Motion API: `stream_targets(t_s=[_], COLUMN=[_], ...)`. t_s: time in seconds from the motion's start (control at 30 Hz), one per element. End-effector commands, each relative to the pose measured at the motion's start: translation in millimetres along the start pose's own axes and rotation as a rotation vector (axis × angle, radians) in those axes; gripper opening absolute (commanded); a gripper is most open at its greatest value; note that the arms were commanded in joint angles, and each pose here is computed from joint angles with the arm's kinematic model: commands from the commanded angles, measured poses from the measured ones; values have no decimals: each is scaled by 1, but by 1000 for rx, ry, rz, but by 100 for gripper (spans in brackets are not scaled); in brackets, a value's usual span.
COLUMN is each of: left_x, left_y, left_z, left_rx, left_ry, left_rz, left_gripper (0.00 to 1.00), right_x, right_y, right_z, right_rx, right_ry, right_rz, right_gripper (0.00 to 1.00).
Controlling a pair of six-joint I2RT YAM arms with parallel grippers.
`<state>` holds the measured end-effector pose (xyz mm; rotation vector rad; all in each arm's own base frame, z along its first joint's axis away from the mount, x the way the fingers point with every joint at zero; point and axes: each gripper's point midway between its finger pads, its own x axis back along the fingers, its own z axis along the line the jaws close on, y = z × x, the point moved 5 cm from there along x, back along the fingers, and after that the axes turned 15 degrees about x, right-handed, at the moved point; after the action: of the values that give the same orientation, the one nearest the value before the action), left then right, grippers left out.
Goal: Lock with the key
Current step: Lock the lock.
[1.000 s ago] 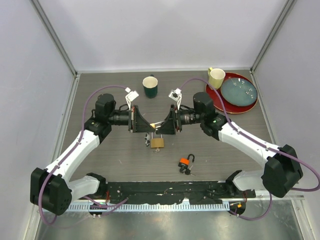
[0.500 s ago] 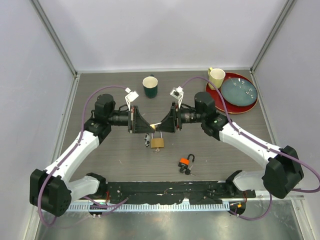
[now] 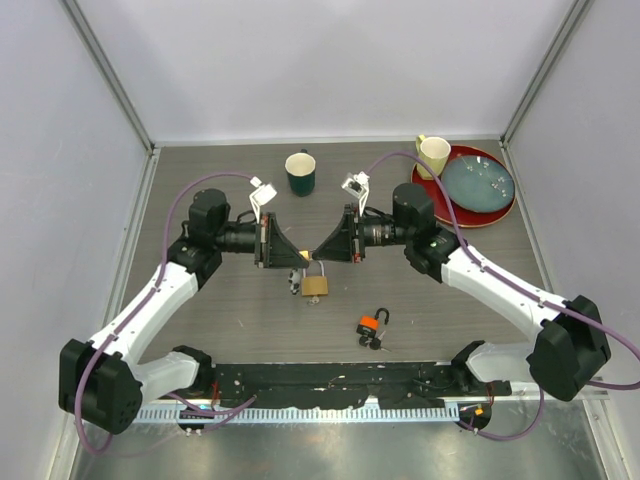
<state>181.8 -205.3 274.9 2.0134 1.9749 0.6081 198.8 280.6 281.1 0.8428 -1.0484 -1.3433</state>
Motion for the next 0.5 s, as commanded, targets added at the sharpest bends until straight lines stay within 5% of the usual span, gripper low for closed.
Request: stream_targets(t_s=[0.0, 0.47], left_x=[2, -3], left_y=[-1, 27], left_z=[-17, -21], left_rx=[-78, -109], left_ry=[-53, -76], left_rz=[6, -221], left_gripper=[0, 9], right_x=[0, 12], right_y=[22, 25], right_z=[8, 7], right_rx=[76, -7], right_ry=[39, -102], right_rz=[-63, -271], right_gripper=[1, 1])
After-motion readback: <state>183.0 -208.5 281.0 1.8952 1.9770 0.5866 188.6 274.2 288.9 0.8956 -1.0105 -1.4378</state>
